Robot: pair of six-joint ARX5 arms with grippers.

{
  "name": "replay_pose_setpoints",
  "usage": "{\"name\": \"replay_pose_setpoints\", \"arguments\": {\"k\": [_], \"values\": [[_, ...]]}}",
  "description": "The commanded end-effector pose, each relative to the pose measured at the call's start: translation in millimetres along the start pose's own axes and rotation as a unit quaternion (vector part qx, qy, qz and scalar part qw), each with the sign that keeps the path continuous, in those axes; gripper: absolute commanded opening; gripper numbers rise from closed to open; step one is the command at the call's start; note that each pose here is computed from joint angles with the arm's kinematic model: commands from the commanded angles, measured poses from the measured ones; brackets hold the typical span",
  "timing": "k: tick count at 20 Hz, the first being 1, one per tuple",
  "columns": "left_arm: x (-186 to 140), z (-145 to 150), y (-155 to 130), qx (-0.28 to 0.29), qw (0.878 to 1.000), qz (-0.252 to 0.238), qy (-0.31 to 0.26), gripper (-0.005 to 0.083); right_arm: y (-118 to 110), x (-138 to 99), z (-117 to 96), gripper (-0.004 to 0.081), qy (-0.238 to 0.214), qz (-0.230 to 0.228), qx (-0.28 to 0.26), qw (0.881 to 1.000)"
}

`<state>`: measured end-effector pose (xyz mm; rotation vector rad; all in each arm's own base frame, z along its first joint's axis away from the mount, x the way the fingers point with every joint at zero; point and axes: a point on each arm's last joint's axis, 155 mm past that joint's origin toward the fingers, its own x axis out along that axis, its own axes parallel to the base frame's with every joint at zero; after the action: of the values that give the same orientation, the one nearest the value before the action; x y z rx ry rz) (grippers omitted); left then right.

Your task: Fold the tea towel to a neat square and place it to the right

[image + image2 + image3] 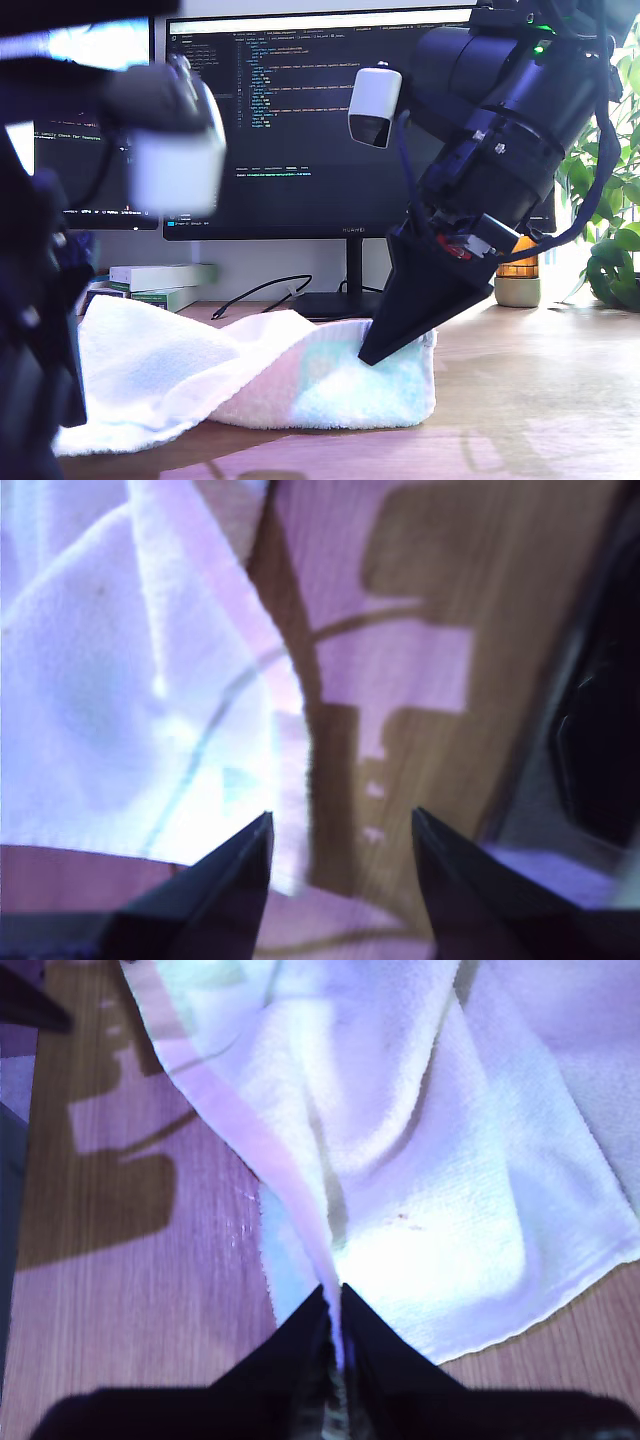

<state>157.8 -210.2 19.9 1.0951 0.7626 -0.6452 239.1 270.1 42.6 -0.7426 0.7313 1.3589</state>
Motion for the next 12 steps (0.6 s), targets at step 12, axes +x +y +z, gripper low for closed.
{"name": "replay_pose_setpoints", "arguments": {"k": [12], "values": [[29, -23, 22, -0.038, 0.997, 0.031, 0.052, 0.0278, -3, 3, 4, -0.0012, -0.009, -0.004, 0.011, 1.000]]}}
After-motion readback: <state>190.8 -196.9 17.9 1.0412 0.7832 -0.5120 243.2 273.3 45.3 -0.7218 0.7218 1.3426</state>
